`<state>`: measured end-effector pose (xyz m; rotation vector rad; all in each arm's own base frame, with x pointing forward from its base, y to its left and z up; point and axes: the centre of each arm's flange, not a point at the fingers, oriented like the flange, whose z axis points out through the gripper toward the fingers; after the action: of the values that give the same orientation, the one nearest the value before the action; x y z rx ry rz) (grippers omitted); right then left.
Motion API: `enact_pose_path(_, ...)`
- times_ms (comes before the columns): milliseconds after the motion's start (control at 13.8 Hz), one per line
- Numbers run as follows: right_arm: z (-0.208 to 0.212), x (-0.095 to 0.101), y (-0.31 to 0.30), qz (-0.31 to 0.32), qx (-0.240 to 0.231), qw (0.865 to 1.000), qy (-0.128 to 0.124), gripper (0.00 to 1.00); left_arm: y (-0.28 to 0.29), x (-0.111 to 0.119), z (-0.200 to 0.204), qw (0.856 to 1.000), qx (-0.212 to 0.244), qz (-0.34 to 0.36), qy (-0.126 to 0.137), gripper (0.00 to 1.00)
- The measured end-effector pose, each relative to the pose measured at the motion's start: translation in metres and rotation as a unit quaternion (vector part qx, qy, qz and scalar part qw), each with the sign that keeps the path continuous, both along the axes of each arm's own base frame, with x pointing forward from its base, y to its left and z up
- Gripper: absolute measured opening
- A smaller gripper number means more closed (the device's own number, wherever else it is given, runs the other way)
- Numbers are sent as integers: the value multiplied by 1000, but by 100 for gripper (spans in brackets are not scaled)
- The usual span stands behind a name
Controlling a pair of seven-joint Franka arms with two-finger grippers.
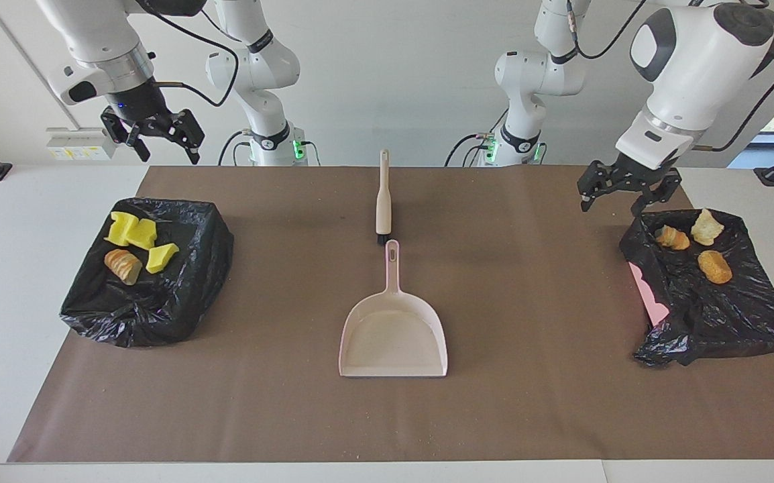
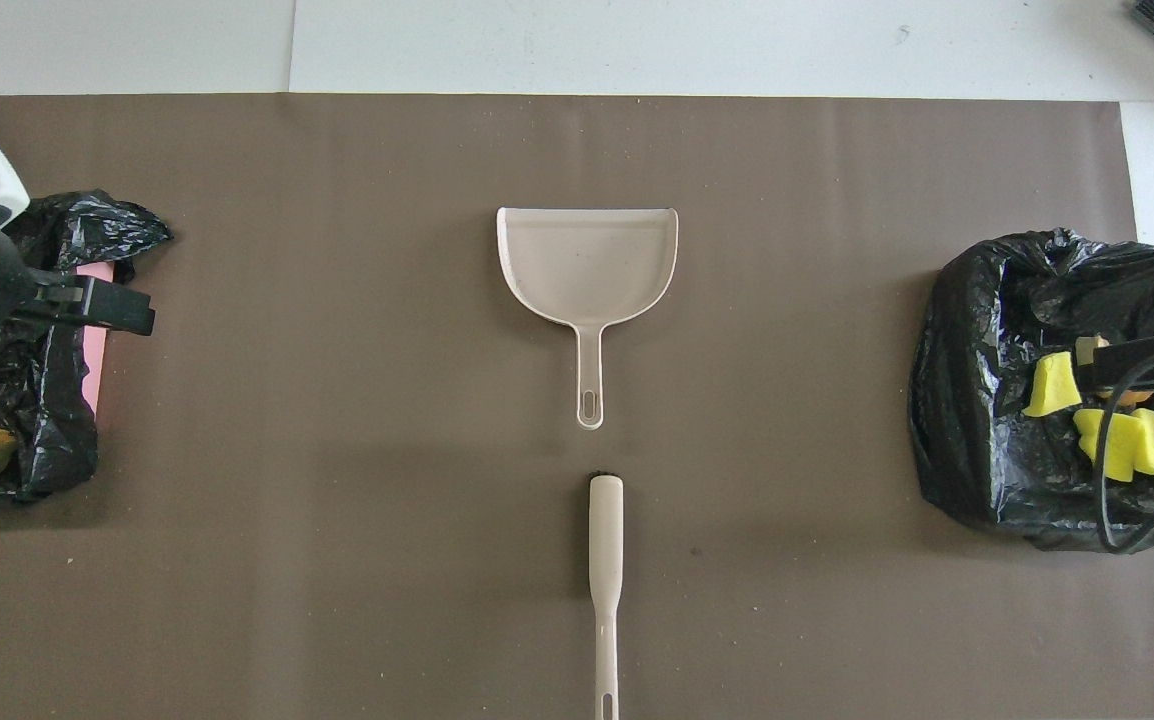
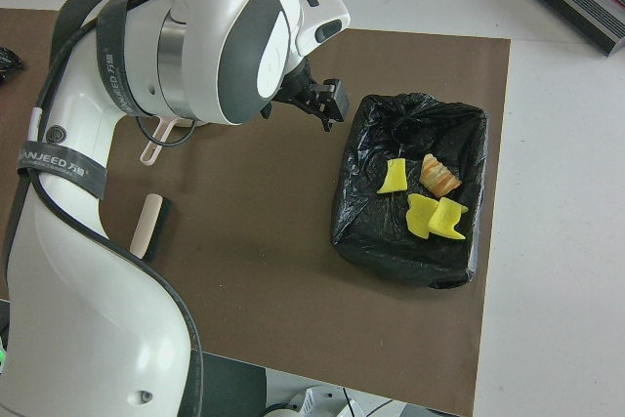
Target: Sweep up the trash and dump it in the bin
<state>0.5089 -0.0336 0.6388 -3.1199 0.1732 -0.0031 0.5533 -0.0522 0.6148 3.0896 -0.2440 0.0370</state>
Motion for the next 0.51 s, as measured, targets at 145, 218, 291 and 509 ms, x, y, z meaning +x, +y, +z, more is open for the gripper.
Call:
enact_pose_path(145,1,0,0,0,0,1000,-1,100,23,-21,23,1000,-3,8,6,100)
enact_pose_path(218,1,0,3,3,0,1000,-1,100,33,-32,34,1000,-4,1,10,100)
enact_pose_path(291,1,0,6,6,0,1000,-1,100,38,-38,42,1000,-5,-4,11,100)
enact_pose_path(509,1,1,11,11,0,1000,-1,100,45,-41,50,1000,-6,-6,8,100)
